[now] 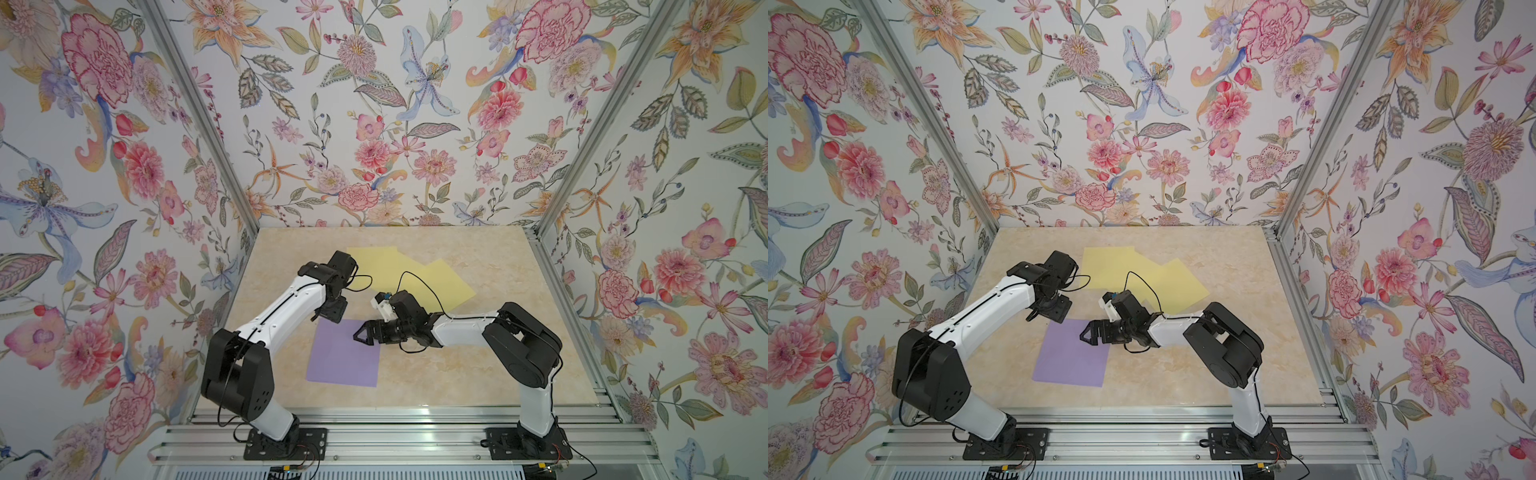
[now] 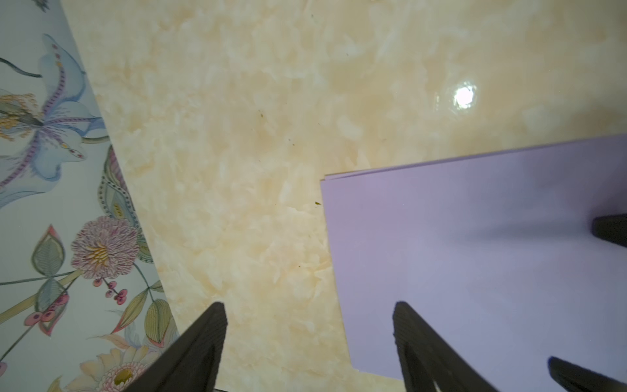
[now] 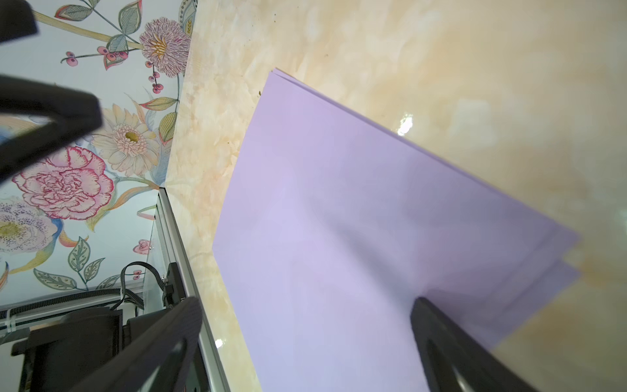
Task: Sort the scattered colored papers by color
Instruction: Place the colored paper, then pick up the colored paper from the center of the board.
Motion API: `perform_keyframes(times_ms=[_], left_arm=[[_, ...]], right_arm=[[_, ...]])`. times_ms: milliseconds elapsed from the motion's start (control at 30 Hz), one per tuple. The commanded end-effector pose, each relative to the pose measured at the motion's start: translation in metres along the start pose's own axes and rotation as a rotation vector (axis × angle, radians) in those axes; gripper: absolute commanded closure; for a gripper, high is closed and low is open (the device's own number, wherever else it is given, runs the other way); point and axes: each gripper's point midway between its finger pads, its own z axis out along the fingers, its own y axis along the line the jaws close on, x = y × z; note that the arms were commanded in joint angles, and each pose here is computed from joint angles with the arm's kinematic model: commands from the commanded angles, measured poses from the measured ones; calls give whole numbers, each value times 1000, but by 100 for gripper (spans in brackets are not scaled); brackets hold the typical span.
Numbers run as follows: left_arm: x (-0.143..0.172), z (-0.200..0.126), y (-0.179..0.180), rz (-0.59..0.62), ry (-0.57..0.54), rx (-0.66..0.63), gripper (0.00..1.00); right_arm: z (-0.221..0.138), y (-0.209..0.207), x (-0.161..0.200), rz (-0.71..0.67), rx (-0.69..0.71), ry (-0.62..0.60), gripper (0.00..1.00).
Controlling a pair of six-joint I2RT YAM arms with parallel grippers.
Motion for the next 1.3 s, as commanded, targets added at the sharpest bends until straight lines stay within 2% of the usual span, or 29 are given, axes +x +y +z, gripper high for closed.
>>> perform_keyframes(times_ms=[0,100,200,300,367,467,633,833,1033,1267], left_arm=[[-24,-30,46,-186,-151,-125,20],[-49,-45,39,-288,-299,3,20],[-76,-44,15,-322,-400,144,18],[-100,-34,-20,-357,-432,352,17],[-115,-28,-43,-403,-450,503,17],[-136,-20,-69,-456,-455,648,17],[-159,3,-98,-495,-408,745,18],[-197,24,-152,-482,-359,863,19],[-223,50,-194,-457,-306,867,21],[-224,64,-232,-414,-267,874,23]], right_arm=[[4,-12,10,9,60,40,0],[-5,-5,-3,-35,88,27,0],[-25,15,-38,-99,84,-24,0],[-57,25,-82,-164,116,-89,0],[-77,16,-104,-175,163,-117,0],[-116,-18,-132,-137,222,-174,0],[-173,-93,-140,-15,314,-232,0],[-210,-154,-142,89,363,-279,0],[-218,-192,-136,163,366,-286,0],[-222,-227,-126,237,381,-294,0]])
